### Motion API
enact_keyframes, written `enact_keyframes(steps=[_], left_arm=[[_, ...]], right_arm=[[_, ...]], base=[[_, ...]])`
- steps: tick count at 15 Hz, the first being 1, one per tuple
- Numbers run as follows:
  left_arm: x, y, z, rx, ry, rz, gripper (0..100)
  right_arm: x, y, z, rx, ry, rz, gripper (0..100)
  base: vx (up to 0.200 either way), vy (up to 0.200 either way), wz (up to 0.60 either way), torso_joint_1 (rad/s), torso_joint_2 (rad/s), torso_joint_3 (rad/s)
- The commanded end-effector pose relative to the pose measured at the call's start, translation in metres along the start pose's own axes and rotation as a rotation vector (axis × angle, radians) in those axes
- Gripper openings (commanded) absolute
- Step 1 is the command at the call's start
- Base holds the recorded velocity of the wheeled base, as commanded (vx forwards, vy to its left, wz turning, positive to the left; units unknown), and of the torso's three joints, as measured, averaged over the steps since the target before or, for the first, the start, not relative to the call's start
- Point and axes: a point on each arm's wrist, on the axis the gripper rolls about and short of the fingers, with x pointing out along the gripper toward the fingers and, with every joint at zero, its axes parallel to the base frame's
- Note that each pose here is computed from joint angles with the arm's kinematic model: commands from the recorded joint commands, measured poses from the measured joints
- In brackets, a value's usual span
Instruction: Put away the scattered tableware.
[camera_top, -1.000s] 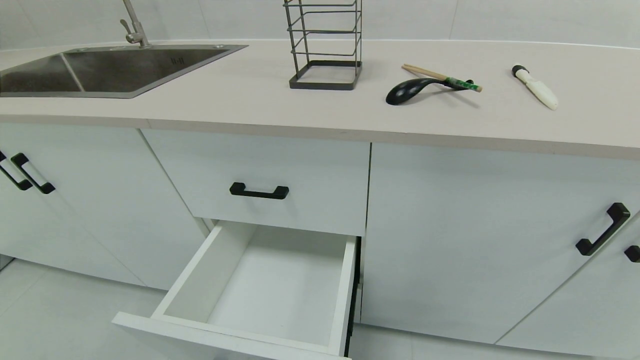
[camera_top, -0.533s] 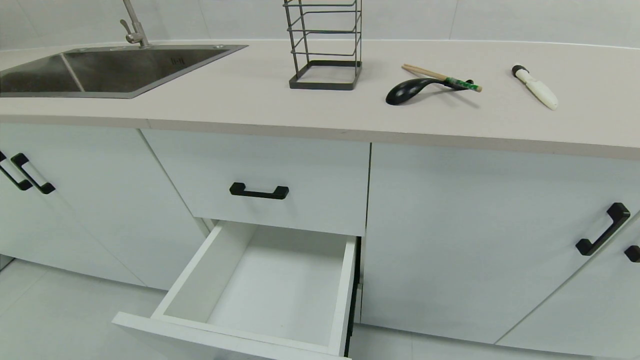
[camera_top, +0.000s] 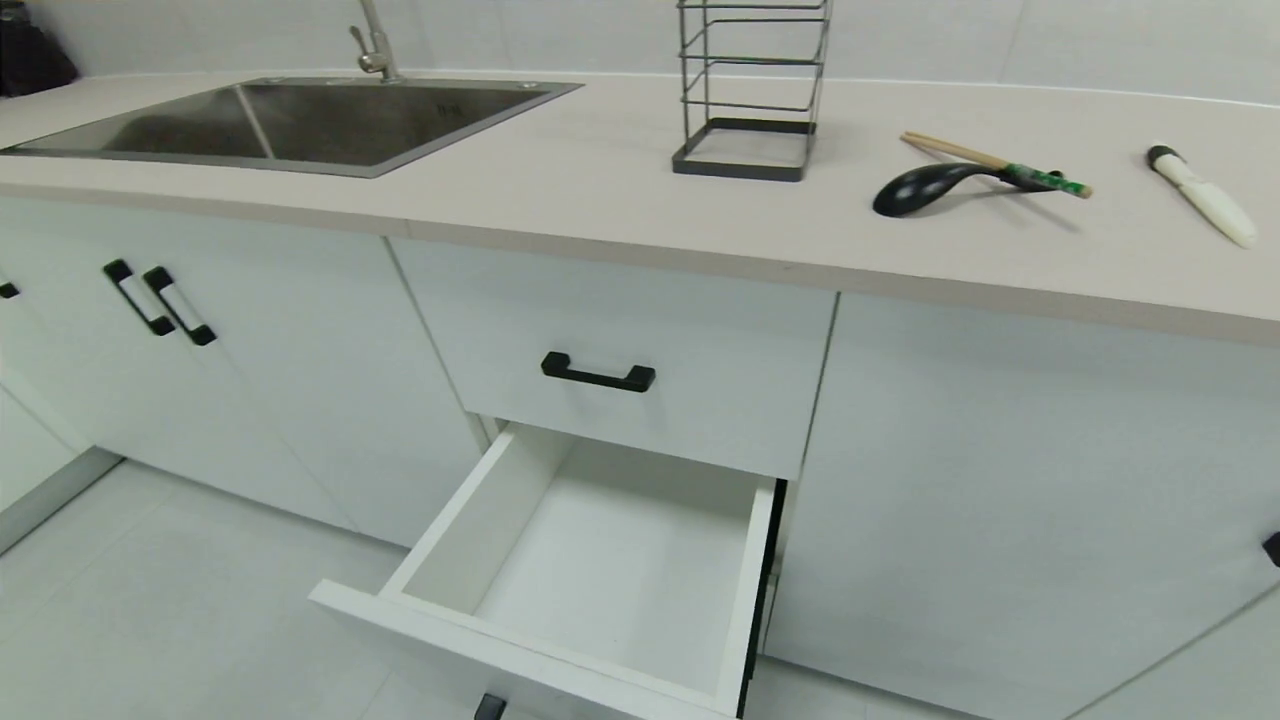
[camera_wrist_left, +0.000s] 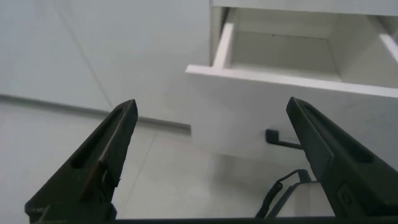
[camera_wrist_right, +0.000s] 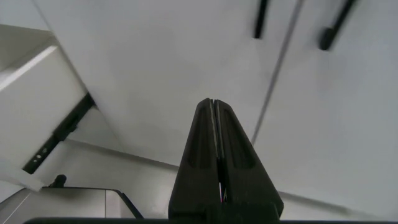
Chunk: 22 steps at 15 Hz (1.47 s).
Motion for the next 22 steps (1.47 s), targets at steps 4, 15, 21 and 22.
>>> enact_keyframes(steps=[4, 15, 21, 22], left_arm=[[0.0001, 0.0, 0.0004, -0.001, -0.001, 0.001, 100], [0.0001, 0.0, 0.0003, -0.004, 0.001, 0.0, 100], [0.0001, 0.0, 0.0003, -0.004, 0.001, 0.0, 100], [0.0001, 0.0, 0.0003, -0.004, 0.001, 0.0, 100]], right_arm=[[0.0001, 0.0, 0.0, 0.0, 0.001, -0.001, 0], [0.0001, 0.0, 0.0, -0.006, 0.001, -0.001, 0], [0.0001, 0.0001, 0.0, -0.007, 0.001, 0.003, 0], [0.0001, 0.0001, 0.0, -0.009, 0.001, 0.005, 0]], base=[[0.1, 0.0, 0.0, 0.001, 0.0, 0.001], [0.073, 0.0, 0.0, 0.0, 0.0, 0.003], [0.0, 0.0, 0.0, 0.065, -0.06, -0.013], [0.0, 0.0, 0.0, 0.232, -0.03, -0.105]])
